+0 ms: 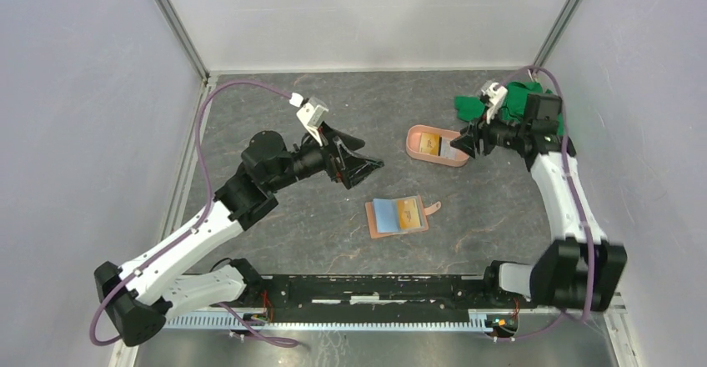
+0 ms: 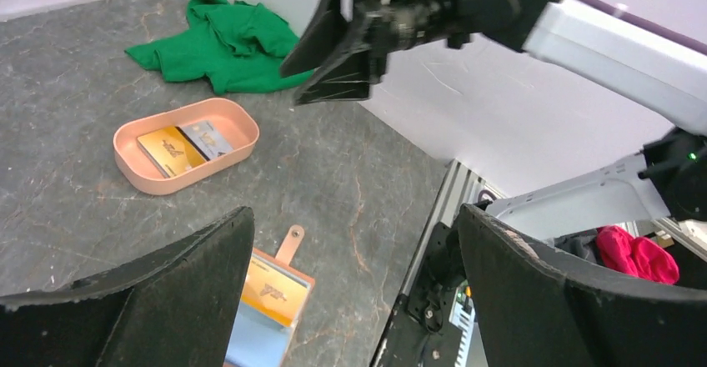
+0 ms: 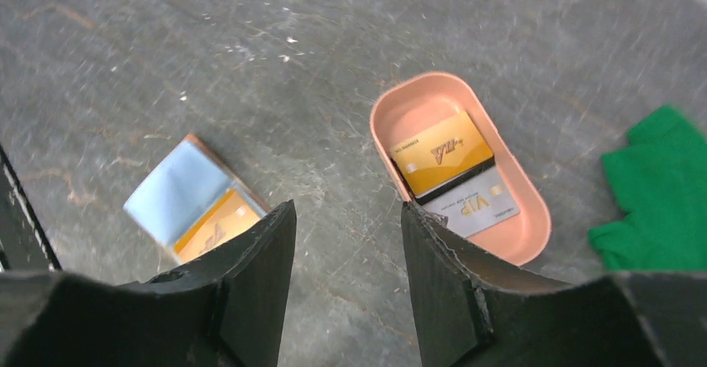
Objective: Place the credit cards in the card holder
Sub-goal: Pick up the credit card from the storage box.
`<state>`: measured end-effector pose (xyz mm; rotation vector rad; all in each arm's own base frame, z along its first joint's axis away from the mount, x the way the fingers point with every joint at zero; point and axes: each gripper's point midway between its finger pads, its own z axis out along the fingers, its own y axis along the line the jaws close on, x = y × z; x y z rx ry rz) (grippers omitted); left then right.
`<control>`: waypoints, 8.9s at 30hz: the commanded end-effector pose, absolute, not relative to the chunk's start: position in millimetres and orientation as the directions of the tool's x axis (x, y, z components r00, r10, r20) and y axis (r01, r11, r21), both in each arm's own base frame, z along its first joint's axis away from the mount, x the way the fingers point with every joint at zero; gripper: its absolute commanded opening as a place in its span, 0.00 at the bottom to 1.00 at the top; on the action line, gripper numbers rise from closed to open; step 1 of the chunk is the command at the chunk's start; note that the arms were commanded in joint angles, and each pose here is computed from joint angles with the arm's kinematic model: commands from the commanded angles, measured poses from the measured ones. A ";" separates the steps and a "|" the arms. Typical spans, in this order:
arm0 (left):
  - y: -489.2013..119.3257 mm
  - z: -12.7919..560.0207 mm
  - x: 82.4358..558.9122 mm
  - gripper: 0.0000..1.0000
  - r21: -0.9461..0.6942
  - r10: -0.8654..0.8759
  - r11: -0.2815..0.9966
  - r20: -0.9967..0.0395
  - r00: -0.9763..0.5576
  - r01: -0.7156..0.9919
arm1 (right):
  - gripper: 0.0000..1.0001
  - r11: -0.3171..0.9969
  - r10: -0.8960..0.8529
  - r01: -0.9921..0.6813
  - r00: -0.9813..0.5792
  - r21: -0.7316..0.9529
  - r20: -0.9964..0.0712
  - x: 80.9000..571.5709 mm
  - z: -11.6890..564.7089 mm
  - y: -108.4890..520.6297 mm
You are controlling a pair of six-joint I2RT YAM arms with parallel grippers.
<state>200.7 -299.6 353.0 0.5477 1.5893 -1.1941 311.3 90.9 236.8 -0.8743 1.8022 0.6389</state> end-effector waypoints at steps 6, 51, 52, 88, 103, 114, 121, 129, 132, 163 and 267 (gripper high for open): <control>-330.7 316.8 234.8 0.96 -0.587 -0.358 0.351 -0.804 -0.475 0.730 | 0.57 0.785 -0.098 -0.573 -0.490 0.235 -0.866 397.3 175.5 76.0; -301.8 234.0 251.8 0.96 -0.591 -0.331 0.537 -0.804 -0.495 0.601 | 0.78 0.996 0.005 -0.056 -0.773 0.076 -0.635 467.8 55.4 117.6; -302.1 234.5 251.7 0.96 -0.590 -0.330 0.537 -0.805 -0.493 0.603 | 0.78 0.995 0.004 -0.057 -0.777 0.077 -0.629 466.9 52.7 118.3; -303.2 226.2 250.1 0.96 -0.600 -0.321 0.532 -0.796 -0.513 0.597 | 0.56 0.983 -0.080 -0.173 -0.698 0.060 -0.711 461.5 82.6 128.3; -306.7 224.5 251.2 0.96 -0.607 -0.321 0.524 -0.790 -0.522 0.598 | 0.85 0.998 -0.031 -0.062 -0.766 0.026 -0.642 443.5 48.1 100.9; -306.4 223.2 250.9 0.96 -0.610 -0.321 0.525 -0.788 -0.525 0.594 | 0.86 0.998 -0.018 -0.054 -0.771 0.038 -0.636 446.5 45.6 96.5; -307.6 222.7 251.9 0.96 -0.607 -0.316 0.525 -0.789 -0.526 0.596 | 0.86 0.997 -0.027 -0.069 -0.696 0.029 -0.718 454.5 86.1 95.1; -306.1 222.7 250.7 0.96 -0.608 -0.319 0.526 -0.789 -0.524 0.595 | 0.86 0.999 -0.021 -0.040 -0.726 0.011 -0.687 450.7 69.1 86.3; -305.7 222.2 250.2 0.96 -0.608 -0.319 0.525 -0.789 -0.525 0.595 | 0.86 1.000 -0.008 -0.023 -0.750 0.014 -0.661 448.9 55.3 80.9; -305.0 222.2 250.0 0.96 -0.607 -0.319 0.527 -0.790 -0.523 0.595 | 0.54 0.995 -0.058 -0.098 -0.729 0.021 -0.682 454.4 56.9 83.6; -413.9 195.0 361.6 0.72 -0.782 -0.358 0.258 -0.623 -0.696 0.568 | 0.00 0.581 0.231 -0.485 -0.671 0.653 -0.705 470.8 138.7 112.2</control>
